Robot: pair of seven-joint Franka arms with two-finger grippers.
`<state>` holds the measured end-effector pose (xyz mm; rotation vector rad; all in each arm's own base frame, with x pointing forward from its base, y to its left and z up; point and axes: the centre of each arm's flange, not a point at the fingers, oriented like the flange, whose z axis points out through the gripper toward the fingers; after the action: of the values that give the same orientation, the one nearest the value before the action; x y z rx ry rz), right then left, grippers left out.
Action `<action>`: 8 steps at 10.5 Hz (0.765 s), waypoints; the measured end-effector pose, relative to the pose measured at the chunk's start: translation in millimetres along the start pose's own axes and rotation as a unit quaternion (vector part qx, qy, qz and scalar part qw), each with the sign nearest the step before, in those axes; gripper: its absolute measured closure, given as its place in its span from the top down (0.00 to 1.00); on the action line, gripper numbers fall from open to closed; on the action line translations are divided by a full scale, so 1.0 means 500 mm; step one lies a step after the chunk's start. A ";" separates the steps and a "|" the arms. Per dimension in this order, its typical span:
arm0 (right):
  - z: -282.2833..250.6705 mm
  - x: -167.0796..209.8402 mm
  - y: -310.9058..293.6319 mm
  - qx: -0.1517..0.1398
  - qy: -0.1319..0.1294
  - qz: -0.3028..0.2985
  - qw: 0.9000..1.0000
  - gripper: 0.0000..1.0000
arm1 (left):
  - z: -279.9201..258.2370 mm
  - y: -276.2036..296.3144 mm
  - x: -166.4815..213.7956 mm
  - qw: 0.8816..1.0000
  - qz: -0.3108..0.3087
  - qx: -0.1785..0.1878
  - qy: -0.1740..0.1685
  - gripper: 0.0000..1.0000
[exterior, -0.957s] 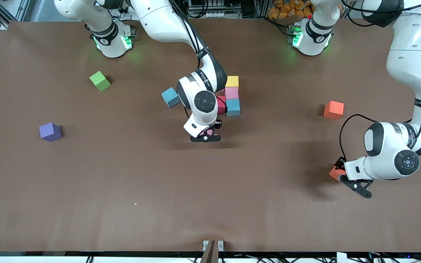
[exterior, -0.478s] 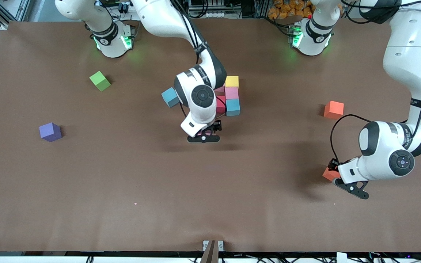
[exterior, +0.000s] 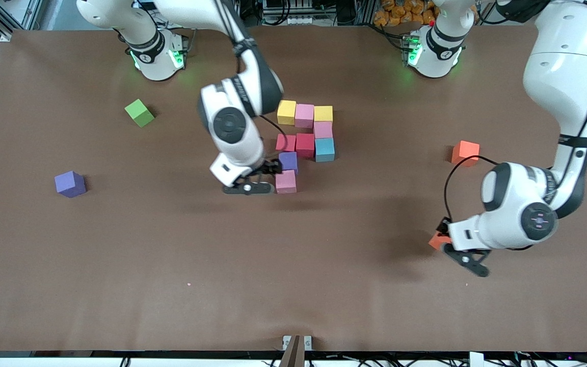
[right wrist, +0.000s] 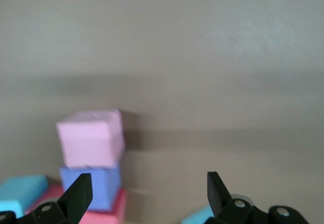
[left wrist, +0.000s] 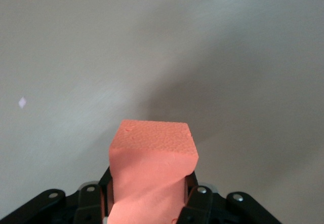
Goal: Form number 2 with 11 blocks
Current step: 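Carry the orange cube to the figure while the right gripper reaches cyan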
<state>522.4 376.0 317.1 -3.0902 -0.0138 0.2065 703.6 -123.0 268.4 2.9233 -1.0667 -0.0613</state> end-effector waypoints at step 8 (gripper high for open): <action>0.073 -0.053 0.139 -0.011 -0.056 0.037 0.998 1.00 | -0.008 0.373 0.152 0.978 0.205 0.029 -0.005 0.54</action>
<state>491.5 308.1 281.3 -3.0989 0.0958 0.3847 642.0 -314.8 278.1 2.6841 -1.6727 -0.0333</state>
